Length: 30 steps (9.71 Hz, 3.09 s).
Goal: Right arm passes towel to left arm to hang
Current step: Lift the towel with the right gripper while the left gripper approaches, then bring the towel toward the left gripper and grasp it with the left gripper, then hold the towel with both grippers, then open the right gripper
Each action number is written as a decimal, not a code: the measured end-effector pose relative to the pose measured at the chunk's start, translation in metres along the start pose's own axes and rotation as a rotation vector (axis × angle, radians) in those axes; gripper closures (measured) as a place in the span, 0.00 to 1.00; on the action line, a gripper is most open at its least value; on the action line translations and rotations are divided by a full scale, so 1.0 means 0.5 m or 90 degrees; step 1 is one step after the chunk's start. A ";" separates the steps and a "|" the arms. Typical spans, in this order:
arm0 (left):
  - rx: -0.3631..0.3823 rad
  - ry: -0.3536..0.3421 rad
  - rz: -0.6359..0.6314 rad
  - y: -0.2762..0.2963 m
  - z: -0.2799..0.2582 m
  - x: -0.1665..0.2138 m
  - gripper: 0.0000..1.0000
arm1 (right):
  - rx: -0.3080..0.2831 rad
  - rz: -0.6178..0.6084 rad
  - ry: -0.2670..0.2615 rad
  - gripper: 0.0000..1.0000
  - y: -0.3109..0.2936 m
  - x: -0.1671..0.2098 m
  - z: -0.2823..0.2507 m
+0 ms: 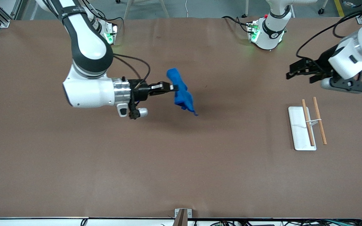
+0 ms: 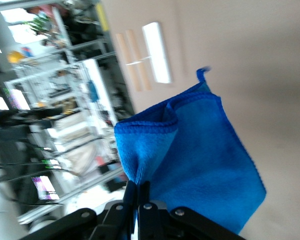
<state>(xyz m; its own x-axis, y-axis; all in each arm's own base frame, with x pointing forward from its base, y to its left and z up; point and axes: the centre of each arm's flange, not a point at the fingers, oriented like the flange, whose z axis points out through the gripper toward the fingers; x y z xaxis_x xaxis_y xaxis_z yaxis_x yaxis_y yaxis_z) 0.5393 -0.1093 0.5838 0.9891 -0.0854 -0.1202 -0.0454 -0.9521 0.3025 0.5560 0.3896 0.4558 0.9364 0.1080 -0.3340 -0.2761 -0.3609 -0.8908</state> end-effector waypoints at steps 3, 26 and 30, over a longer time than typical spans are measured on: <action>-0.111 -0.052 0.045 0.051 0.121 -0.003 0.00 | 0.168 0.076 -0.017 0.96 -0.053 -0.054 0.115; -0.803 0.163 0.080 0.045 0.454 -0.068 0.13 | 0.264 0.129 -0.022 0.96 -0.119 -0.140 0.237; -0.798 0.142 0.061 0.035 0.501 -0.095 0.10 | 0.263 0.132 -0.021 0.96 -0.114 -0.136 0.240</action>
<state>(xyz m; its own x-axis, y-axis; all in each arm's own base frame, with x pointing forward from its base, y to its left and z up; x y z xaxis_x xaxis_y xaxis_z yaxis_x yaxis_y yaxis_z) 0.4561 -0.1955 0.3580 0.9967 0.0291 0.0756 -0.0754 -0.0070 0.9971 0.4820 0.5141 0.4925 0.8466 0.1037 -0.5221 -0.5266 0.0205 -0.8499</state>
